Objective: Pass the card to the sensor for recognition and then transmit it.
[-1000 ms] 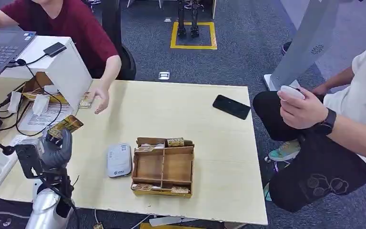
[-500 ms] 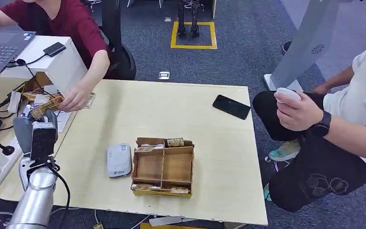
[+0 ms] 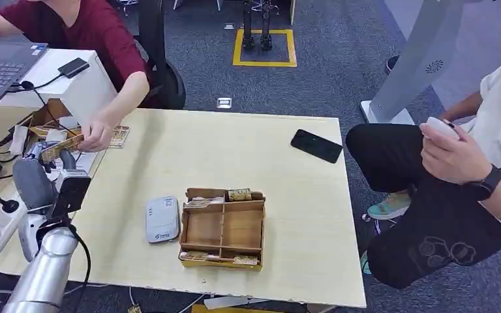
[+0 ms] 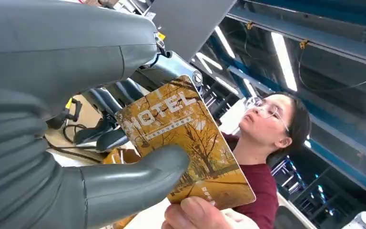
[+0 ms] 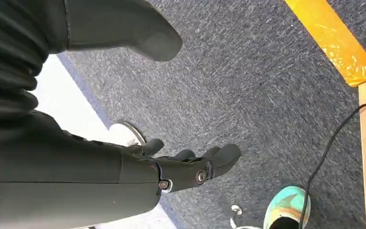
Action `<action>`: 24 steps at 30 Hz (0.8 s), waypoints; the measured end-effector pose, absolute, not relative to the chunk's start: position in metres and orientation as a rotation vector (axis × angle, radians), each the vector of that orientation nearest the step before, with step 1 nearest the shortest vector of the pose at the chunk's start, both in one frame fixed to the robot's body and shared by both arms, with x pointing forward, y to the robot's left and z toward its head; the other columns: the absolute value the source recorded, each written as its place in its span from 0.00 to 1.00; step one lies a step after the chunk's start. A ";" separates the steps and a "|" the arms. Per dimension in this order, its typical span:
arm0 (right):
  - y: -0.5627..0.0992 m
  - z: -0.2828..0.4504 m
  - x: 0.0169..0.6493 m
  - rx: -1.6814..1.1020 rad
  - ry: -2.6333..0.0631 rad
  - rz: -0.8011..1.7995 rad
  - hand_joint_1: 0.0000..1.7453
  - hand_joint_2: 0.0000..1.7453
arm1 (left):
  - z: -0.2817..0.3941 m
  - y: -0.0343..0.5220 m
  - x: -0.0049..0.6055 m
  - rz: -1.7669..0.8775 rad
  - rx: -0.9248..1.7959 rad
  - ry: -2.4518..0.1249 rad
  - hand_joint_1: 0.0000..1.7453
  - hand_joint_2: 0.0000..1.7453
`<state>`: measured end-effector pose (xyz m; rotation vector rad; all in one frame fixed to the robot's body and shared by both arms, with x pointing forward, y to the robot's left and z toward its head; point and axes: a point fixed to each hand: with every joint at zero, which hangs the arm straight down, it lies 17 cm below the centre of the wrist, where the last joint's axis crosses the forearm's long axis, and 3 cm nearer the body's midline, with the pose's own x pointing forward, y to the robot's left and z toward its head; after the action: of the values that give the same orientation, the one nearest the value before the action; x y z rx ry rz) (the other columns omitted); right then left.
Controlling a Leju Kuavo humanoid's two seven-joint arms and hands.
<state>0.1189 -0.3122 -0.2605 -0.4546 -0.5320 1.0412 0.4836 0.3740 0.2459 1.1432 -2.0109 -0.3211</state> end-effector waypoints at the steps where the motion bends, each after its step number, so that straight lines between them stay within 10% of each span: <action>1: -0.313 -0.260 0.119 -0.455 -0.534 1.044 0.00 1.00 | 0.244 0.375 0.484 -0.322 1.142 -2.007 0.00 1.00; 24: -0.316 -0.263 0.101 -0.448 -0.512 1.018 0.00 1.00 | 0.223 0.275 0.380 -0.611 0.835 -2.184 0.00 1.00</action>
<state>0.1009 -0.3163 -0.2631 -0.4482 -0.5116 1.0180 0.3797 0.2745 0.2226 0.8349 -2.1840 -0.6111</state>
